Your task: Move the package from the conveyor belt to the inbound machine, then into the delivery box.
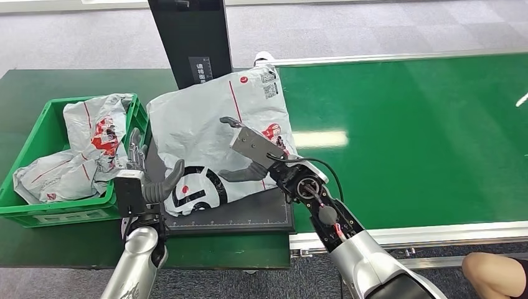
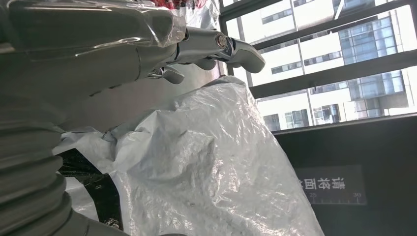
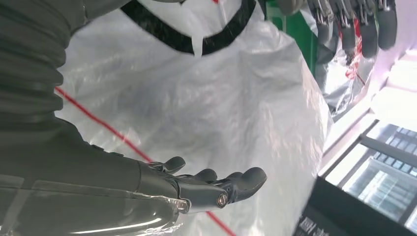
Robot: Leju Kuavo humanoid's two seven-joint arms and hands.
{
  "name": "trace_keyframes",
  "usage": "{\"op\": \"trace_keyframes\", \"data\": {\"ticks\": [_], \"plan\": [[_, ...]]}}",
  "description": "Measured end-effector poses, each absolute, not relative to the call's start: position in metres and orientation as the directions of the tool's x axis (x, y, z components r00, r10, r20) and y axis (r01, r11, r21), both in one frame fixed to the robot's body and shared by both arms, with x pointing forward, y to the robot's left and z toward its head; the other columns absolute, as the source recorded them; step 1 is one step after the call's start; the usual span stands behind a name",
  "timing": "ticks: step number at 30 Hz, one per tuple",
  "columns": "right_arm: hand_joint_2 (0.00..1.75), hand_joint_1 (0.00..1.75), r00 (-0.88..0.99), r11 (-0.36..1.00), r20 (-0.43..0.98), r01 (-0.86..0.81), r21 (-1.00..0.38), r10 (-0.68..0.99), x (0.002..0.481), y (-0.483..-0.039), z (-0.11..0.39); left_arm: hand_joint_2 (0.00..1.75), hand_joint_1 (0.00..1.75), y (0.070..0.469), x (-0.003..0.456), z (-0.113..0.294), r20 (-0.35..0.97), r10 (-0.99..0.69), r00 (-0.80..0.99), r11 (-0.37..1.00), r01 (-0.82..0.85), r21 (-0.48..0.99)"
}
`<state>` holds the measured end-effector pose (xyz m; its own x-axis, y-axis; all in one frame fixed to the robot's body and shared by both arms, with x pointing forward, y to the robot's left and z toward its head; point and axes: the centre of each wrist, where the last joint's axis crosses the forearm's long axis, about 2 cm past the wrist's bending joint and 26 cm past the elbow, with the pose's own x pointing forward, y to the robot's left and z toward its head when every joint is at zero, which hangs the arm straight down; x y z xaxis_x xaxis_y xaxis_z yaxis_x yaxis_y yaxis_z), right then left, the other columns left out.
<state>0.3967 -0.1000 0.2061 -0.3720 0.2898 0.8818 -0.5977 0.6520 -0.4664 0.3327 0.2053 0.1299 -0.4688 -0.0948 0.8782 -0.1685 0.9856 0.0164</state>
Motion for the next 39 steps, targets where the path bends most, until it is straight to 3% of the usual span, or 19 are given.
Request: {"op": "trace_keyframes", "data": {"ticks": [22, 31, 39], "plan": [[1.75, 0.00, -0.426, 0.824, 0.887, -0.428, -0.371, 0.178, 0.367, -0.167, 0.193, 1.75, 0.00, 0.195, 0.313, 0.125, 0.879, -0.150, -0.453, 0.989, -0.080, 0.128], [1.75, 0.00, -0.333, 0.921, 0.924, -0.267, -0.285, 0.190, 0.301, -0.254, 0.124, 1.75, 0.00, 0.170, 0.301, 0.106, 0.823, -0.374, -0.428, 0.896, 0.062, 0.440], [1.75, 0.00, -0.274, 0.939, 0.943, -0.231, -0.254, 0.188, 0.263, -0.274, 0.103, 1.75, 0.00, 0.149, 0.303, 0.074, 0.747, -0.527, -0.406, 0.732, 0.230, 0.641]]}}
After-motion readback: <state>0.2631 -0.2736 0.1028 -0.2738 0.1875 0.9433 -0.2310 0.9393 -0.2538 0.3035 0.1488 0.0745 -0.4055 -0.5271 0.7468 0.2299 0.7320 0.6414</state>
